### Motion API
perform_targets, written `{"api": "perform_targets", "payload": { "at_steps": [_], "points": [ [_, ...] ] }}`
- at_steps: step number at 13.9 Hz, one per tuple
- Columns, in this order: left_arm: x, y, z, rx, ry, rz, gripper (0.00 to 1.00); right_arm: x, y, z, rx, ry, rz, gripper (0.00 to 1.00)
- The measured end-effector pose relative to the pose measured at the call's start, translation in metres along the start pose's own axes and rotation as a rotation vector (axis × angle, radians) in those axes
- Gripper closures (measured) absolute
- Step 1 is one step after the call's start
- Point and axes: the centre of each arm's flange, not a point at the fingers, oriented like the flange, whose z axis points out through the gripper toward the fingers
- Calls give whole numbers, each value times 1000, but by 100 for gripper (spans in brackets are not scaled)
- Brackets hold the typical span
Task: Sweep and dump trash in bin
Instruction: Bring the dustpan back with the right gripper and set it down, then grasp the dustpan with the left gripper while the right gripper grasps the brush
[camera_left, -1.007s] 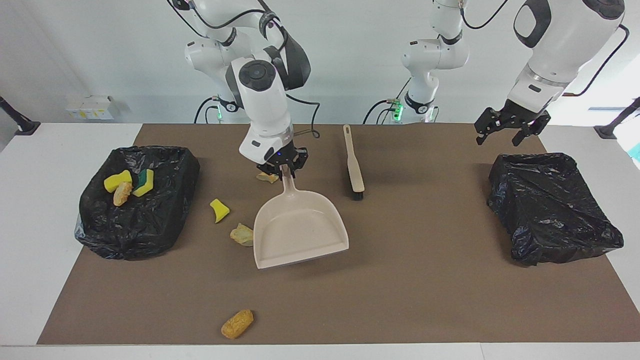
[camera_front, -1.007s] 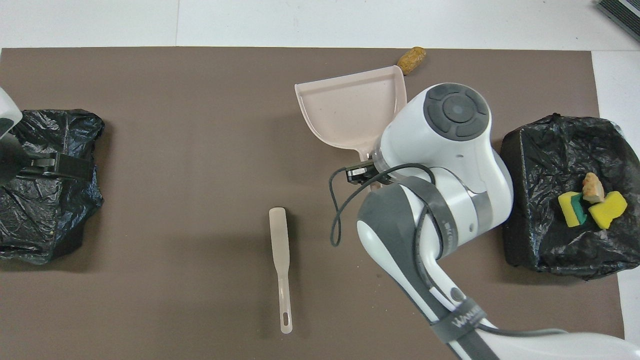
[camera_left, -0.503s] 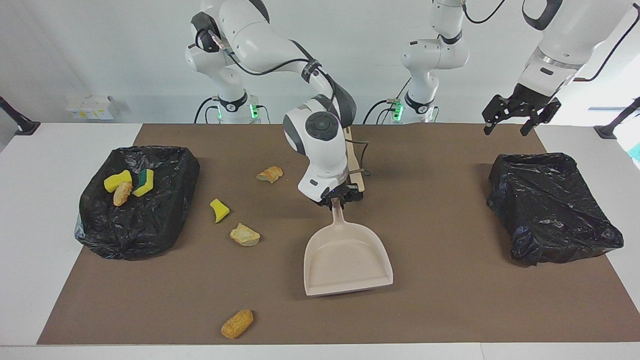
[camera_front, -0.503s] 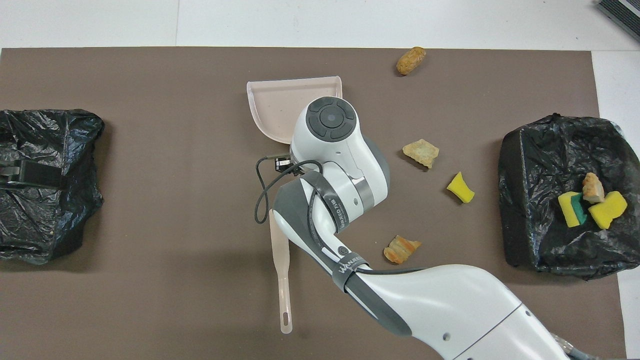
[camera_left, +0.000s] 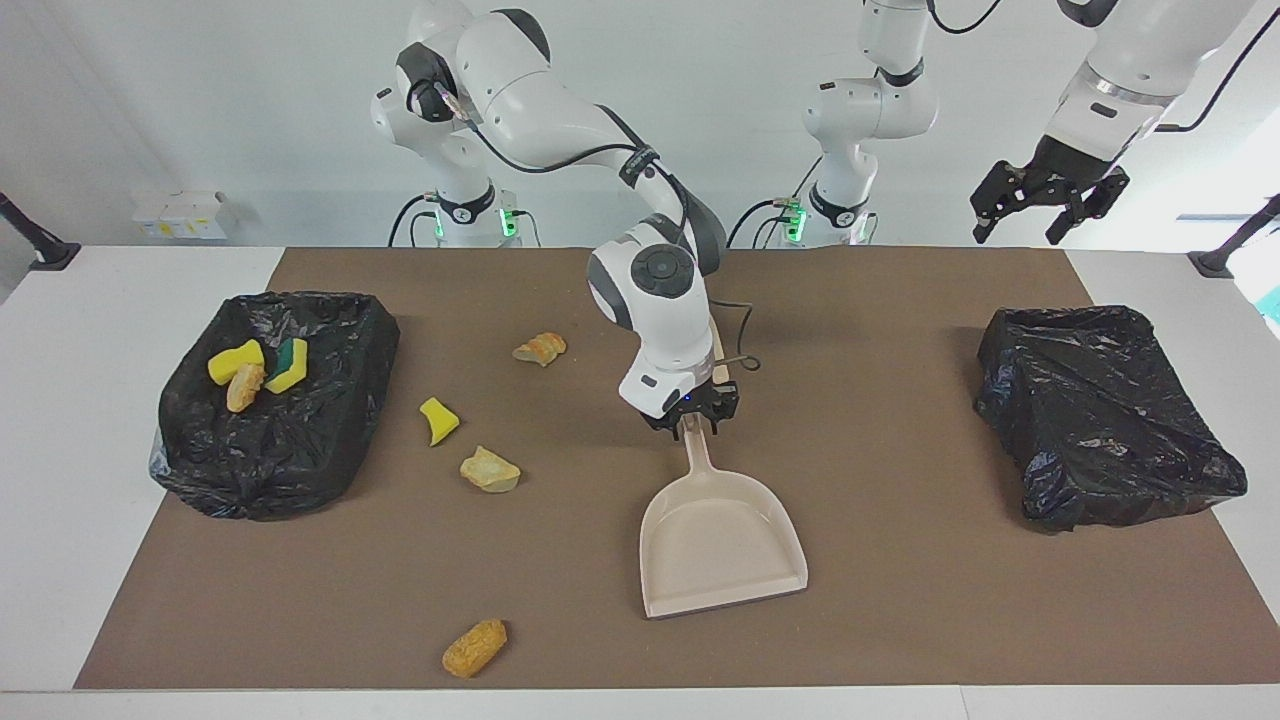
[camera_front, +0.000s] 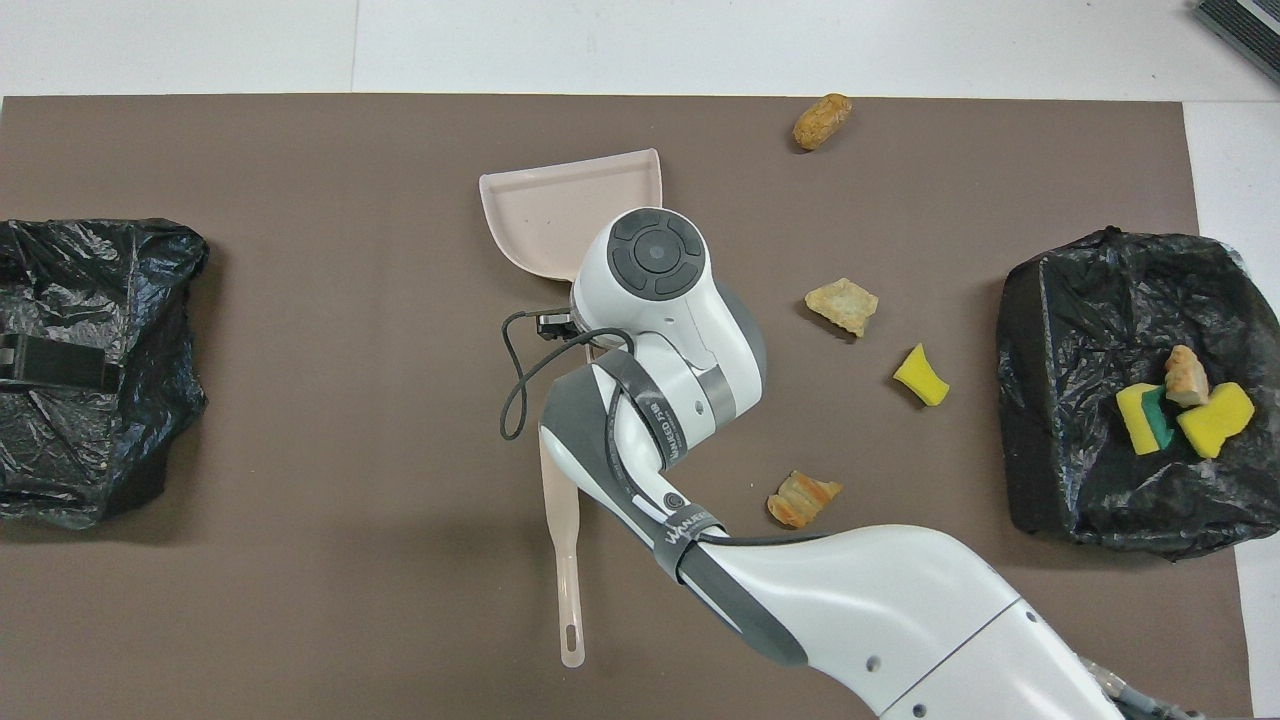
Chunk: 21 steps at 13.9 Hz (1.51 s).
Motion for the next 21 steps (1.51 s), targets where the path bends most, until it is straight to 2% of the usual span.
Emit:
{"api": "perform_targets", "payload": {
  "at_steps": [2, 3, 7, 11, 14, 17, 21],
  "points": [
    [1, 0, 2, 0, 2, 0, 0, 2, 2, -3, 0, 5, 3, 4],
    [3, 1, 4, 0, 11, 2, 0, 1, 3, -6, -2, 1, 3, 0],
    [30, 14, 17, -2, 105, -28, 0, -11, 5, -35, -43, -68, -1, 0],
    [66, 75, 55, -29, 163, -86, 0, -43, 5, -83, -86, -138, -22, 0],
    [77, 111, 82, -45, 147, -77, 0, -81, 9, -100, -133, -210, -41, 0],
    [88, 146, 104, -58, 118, -74, 0, -134, 7, -83, -174, -265, -82, 0],
    [109, 210, 142, -73, 94, -129, 0, -200, 11, -46, -136, -249, -101, 0]
  ]
}}
